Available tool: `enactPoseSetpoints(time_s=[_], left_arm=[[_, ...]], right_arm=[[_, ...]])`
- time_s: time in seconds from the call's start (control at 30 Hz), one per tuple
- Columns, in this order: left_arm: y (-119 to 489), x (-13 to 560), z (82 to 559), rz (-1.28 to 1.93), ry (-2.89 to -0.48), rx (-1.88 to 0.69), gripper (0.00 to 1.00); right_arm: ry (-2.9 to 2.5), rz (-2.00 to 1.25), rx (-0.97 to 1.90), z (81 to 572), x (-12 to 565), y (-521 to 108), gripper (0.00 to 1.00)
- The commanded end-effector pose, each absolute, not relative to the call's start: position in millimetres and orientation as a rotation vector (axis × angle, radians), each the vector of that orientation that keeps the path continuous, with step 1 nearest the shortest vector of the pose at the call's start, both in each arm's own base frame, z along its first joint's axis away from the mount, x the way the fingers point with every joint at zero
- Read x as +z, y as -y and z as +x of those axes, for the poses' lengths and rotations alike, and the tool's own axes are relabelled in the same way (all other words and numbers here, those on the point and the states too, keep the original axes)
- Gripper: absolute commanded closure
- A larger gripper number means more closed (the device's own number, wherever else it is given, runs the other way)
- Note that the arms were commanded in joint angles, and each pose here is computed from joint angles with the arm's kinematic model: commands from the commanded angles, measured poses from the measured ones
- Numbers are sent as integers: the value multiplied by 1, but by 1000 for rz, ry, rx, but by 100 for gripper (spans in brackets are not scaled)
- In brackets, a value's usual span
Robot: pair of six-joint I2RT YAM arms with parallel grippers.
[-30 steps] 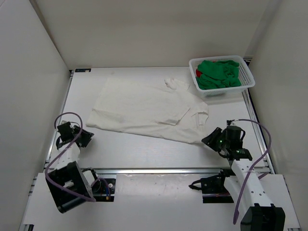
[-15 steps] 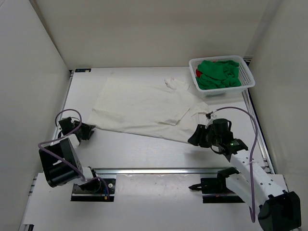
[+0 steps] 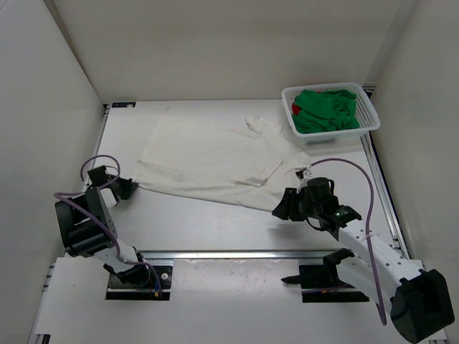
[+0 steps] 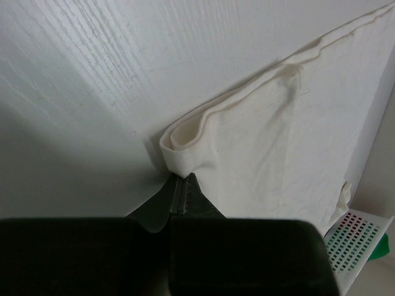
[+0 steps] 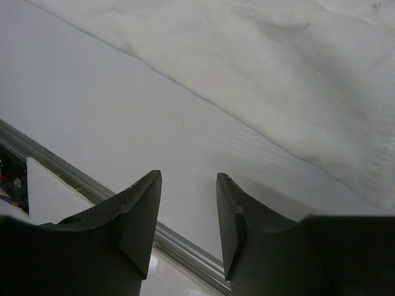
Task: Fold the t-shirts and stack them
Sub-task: Fold the flattened tshirt in 1/3 of the way
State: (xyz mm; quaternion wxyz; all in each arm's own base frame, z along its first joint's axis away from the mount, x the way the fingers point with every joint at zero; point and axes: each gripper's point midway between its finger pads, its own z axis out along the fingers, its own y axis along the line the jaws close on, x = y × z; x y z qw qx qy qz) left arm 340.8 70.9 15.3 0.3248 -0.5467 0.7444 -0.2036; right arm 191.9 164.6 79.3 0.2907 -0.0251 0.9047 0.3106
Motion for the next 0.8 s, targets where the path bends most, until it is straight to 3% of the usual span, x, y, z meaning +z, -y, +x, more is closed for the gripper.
enactPoseSetpoints(time_s=[0.0,0.17,0.37,0.47,0.53,0.57,0.67,0.73,0.77], left_arm=[[-87,27,350,-1404,-1923,-469,100],[-96,30,321,-1379,-1974,-417,100],[-75,13,225,-1429,-2111,-321,100],[-68,28,210,-1357,-2119,-279,98],[-83,45,211,-1329,-2119,-132,79],[-86,53,215,-1316,-2117,-118,66],[-84,76,234,-1256,-2095,-185,41],[-75,91,252,-1169,-2070,-240,40],[-62,96,263,-1094,-2074,-277,52]], right_arm=[[-2376,-71,832,199,82,-171,60],[-2366,-57,830,201,82,-176,60],[-2365,58,774,207,73,-161,61],[-2341,46,813,214,83,-165,61],[-2336,14,799,219,87,-168,62],[-2336,-2,799,225,92,-172,62],[-2299,-51,825,242,105,-188,66],[-2278,-82,867,253,113,-198,67],[-2266,-88,854,261,110,-202,65]])
